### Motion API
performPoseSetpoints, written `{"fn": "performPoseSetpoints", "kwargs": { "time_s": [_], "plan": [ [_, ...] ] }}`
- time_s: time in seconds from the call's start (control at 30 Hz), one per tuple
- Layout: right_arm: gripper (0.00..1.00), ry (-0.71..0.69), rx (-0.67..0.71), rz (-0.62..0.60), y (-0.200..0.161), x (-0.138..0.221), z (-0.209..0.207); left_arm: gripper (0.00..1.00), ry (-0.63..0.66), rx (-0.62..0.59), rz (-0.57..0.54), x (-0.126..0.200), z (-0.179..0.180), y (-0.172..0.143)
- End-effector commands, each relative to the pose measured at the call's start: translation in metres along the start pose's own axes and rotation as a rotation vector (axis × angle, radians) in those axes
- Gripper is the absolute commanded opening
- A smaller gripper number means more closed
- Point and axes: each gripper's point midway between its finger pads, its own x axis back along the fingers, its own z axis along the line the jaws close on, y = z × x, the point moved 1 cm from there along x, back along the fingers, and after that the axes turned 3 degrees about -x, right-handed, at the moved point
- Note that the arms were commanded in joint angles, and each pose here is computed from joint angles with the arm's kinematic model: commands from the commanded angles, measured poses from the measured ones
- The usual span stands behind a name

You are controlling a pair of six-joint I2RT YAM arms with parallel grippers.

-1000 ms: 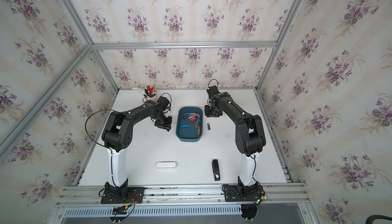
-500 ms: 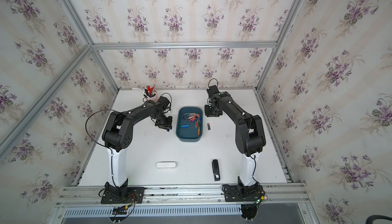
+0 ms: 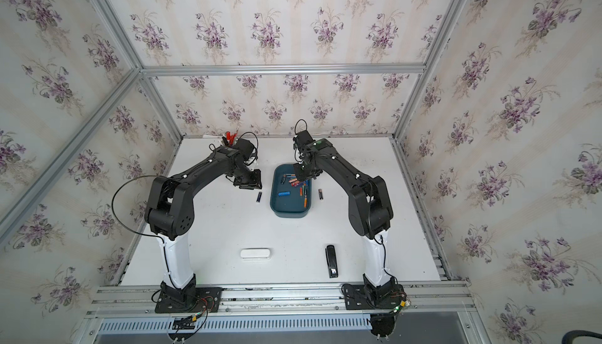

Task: Take the batteries out of the storage box
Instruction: Place the battery at the center of the board, then pick up the battery from the storage box.

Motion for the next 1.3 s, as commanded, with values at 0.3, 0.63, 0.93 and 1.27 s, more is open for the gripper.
{"fn": "performPoseSetpoints", "kwargs": {
  "time_s": [0.3, 0.63, 0.93, 1.27],
  "plan": [
    [0.57, 0.153, 0.262, -0.007, 0.002, -0.035, 0.058, 0.40, 0.036, 0.045, 0.028, 0.019, 0.026, -0.033],
    [0.59, 0.158, 0.325, 0.045, -0.009, -0.059, 0.063, 0.41, 0.041, 0.062, 0.050, 0.013, 0.036, -0.047],
    [0.57, 0.173, 0.340, 0.047, -0.014, -0.070, 0.066, 0.41, 0.039, 0.063, 0.055, 0.012, 0.037, -0.049],
    [0.55, 0.170, 0.350, 0.061, -0.017, -0.084, 0.067, 0.41, 0.041, 0.069, 0.053, 0.013, 0.040, -0.051]
  ]
}}
